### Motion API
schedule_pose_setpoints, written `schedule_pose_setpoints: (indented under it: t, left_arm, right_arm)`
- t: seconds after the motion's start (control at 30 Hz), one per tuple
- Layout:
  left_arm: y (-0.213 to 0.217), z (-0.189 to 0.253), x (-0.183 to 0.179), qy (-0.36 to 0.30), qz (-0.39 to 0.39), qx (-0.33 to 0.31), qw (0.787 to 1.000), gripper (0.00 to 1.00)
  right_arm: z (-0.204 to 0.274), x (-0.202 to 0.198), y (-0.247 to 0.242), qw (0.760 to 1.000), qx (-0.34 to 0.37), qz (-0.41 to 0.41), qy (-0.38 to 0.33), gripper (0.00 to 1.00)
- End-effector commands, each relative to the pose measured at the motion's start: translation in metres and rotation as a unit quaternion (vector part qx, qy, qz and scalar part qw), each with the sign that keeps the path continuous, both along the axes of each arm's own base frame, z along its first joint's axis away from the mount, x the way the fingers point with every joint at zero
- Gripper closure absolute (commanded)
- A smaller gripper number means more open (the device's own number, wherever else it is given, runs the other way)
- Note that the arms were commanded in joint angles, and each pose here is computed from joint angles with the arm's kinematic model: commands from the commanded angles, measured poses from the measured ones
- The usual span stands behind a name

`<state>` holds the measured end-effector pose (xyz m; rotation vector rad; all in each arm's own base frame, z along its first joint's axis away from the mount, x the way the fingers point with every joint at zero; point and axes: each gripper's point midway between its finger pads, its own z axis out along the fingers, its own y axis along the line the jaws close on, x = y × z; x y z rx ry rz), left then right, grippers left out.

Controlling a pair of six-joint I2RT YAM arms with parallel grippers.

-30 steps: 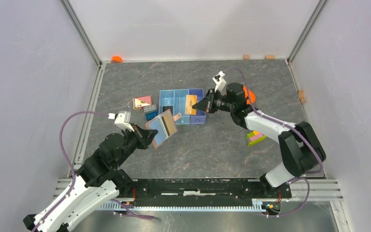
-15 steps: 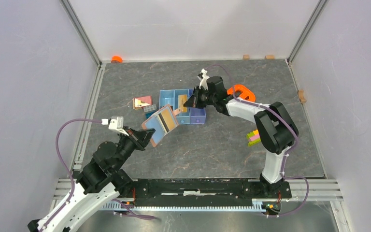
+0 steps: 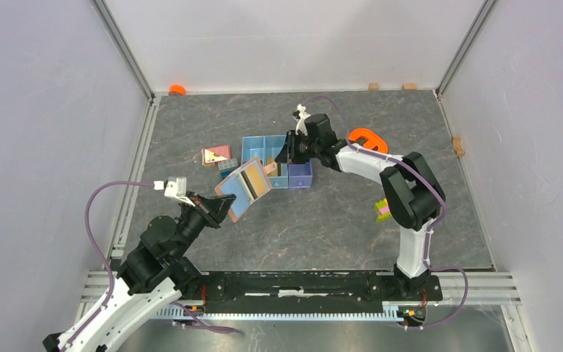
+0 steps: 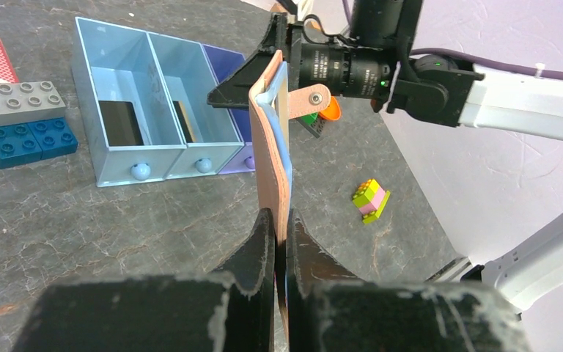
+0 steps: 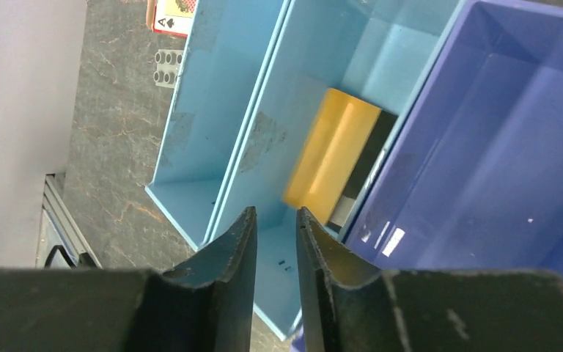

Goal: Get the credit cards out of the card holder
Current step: Place the credit card in the storage box, then remove the credit card from the card holder.

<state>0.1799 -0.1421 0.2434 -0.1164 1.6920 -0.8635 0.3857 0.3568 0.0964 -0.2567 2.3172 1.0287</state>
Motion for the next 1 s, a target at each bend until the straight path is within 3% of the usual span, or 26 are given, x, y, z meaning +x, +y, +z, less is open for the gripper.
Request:
schedule_pose_setpoints:
  t: [0.0, 0.13, 0.27, 0.37, 0.4, 0.43, 0.73, 0.97]
  left_arm:
    - [-0.002, 0.013, 0.006, -0.035, 0.002, -0.005, 0.999, 0.98]
    - [-0.008, 0.012, 0.007, -0.034, -0.007, -0.009, 0.999, 0.98]
    - [-0.022, 0.011, 0.009, -0.024, -0.028, -0.024, 0.999, 0.98]
    - [-0.038, 0.013, 0.01, -0.012, -0.053, -0.042, 0.998, 0.98]
    - [-0.043, 0.015, 0.011, -0.009, -0.061, -0.049, 0.997, 0.98]
    - [-0.047, 0.017, 0.013, -0.005, -0.066, -0.055, 0.996, 0.98]
    - [-0.066, 0.04, 0.046, -0.008, -0.041, -0.061, 0.997, 0.98]
    - [-0.103, 0.005, 0.052, -0.012, -0.11, -0.031, 0.993, 0.98]
  right_arm:
    - [0.055, -0.001, -0.013, 0.997, 0.005, -0.008, -0.072, 0.66]
    - [0.079, -0.023, -0.031, 0.994, 0.013, -0.009, -0.111, 0.57]
    - [0.089, -0.049, -0.055, 0.99, 0.011, -0.016, -0.14, 0.41]
    - [0.095, -0.066, -0.071, 0.987, 0.016, -0.024, -0.161, 0.2]
    - [0.093, -0.071, -0.076, 0.986, 0.016, -0.028, -0.163, 0.06]
    - [0.095, -0.075, -0.081, 0.985, 0.016, -0.034, -0.169, 0.02]
    - [0.085, -0.106, -0.137, 0.967, 0.007, -0.115, -0.227, 0.02]
    - [0.083, -0.119, -0.154, 0.948, 0.044, -0.14, -0.283, 0.02]
